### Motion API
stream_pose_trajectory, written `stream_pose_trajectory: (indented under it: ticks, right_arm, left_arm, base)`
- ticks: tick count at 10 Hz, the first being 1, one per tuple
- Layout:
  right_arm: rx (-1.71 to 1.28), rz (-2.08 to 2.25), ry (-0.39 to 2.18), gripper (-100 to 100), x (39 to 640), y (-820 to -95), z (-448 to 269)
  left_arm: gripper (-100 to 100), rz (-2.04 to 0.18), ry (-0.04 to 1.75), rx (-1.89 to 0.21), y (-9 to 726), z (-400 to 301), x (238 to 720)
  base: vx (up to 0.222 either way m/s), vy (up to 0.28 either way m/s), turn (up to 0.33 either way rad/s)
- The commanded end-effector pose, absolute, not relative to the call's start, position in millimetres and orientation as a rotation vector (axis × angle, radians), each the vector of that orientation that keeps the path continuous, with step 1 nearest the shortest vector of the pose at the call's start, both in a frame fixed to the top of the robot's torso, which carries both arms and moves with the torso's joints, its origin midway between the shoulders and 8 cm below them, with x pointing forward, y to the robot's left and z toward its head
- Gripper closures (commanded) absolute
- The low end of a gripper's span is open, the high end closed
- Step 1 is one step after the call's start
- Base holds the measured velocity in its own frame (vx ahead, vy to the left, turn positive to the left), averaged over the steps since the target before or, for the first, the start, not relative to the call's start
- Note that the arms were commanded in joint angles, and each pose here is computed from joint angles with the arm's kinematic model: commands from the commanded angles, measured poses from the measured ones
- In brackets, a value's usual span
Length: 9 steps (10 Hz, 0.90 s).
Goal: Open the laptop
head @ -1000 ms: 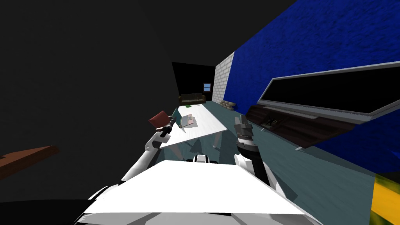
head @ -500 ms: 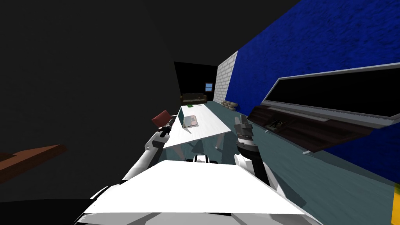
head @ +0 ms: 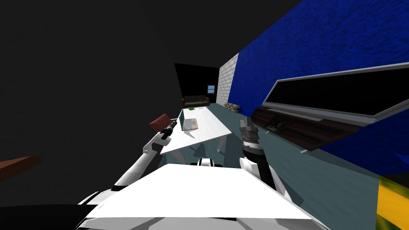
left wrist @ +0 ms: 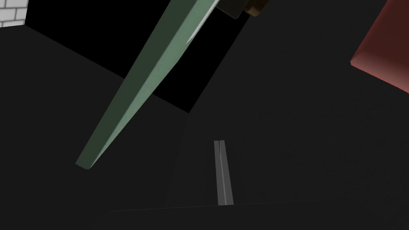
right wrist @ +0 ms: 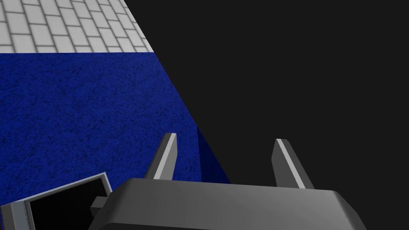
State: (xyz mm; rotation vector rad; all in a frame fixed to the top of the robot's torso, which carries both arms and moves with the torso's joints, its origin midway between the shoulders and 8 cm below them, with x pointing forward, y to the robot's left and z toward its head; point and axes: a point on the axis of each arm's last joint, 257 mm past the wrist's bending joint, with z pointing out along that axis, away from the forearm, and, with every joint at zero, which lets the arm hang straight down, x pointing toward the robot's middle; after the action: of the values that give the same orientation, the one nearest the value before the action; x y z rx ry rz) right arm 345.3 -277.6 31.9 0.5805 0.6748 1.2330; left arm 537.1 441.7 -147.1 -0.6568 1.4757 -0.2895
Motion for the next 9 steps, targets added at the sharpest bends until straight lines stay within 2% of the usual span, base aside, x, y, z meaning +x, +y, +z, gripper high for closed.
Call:
stream_pose_trajectory:
  ticks: [1,4,5,9]
  right_arm:
    - [0.58,1.233,0.675,0,345.3,-277.6,31.9]
    - [0.581,1.233,0.675,0,345.3,-277.6,31.9]
    - [0.58,1.233,0.675,0,345.2,-277.6,31.9]
    - [0.581,1.233,0.675,0,345.2,-277.6,31.9]
  left_arm:
    - [100,-0.193,1.508,-0.599,452.8,-141.2,533.0]
    - [100,-0.146,1.522,-0.569,458.2,-137.5,530.7]
    - [-100,-0.099,1.536,-0.56,466.4,-141.4,527.5]
    - [-100,-0.049,1.545,-0.554,477.6,-142.2,524.0]
  base:
    - [0.015,-0.077,-0.054]
    - [0.019,-0.069,-0.042]
    - [0.055,-0.094,-0.001]
    - [0.056,-0.125,0.016]
